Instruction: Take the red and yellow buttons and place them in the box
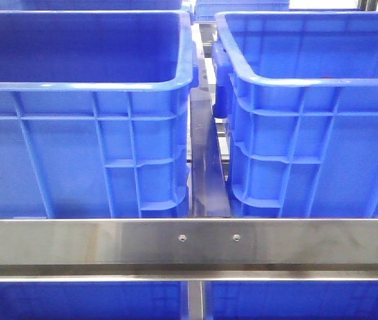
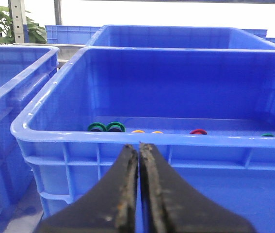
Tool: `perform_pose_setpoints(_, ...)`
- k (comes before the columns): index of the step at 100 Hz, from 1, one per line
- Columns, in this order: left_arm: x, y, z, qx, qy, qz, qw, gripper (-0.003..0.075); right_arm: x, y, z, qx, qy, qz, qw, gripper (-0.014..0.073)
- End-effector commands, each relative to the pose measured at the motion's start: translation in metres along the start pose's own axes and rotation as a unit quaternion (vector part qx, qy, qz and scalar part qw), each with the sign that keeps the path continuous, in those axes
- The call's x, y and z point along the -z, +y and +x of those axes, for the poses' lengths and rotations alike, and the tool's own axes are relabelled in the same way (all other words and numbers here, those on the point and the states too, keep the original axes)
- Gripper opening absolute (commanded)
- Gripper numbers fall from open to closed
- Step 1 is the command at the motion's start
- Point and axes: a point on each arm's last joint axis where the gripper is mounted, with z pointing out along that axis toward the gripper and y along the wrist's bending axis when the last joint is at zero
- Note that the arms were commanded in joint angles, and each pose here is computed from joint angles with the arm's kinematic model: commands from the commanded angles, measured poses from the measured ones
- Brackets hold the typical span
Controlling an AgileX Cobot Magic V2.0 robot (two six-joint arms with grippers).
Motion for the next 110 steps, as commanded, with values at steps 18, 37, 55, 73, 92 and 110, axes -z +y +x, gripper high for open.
perform_pose_setpoints(18,0.002,0.001,0.005,0.004,-0.038,-0.001,0.999,-0.0019,0.001,0.002,-0.013,-0.041,-0.032,-0.012,0.999,-0.0068)
perform_pose_setpoints(37,0.002,0.001,0.005,0.004,-0.038,-0.001,0.999,-0.0019,0.001,0.002,-0.012,-0.041,-0.031,-0.010,0.999,-0.0068)
perform_pose_setpoints(55,0.002,0.001,0.005,0.004,-0.038,-0.001,0.999,-0.0019,0.001,0.003,-0.013,-0.040,-0.031,-0.016,0.999,-0.0068)
perform_pose_setpoints(73,0.002,0.001,0.005,0.004,-0.038,-0.001,0.999,-0.0019,0.002,0.012,-0.015,-0.001,-0.020,-0.063,0.998,-0.0068)
perform_pose_setpoints(92,0.002,0.001,0.005,0.004,-0.038,-0.001,0.999,-0.0019,0.003,0.012,-0.022,0.006,0.020,-0.057,0.998,-0.0068)
perform_pose_setpoints(110,0.002,0.001,0.005,0.004,-0.038,-0.001,0.999,-0.0019,0.005,0.002,-0.022,-0.010,0.046,0.005,0.999,-0.0068)
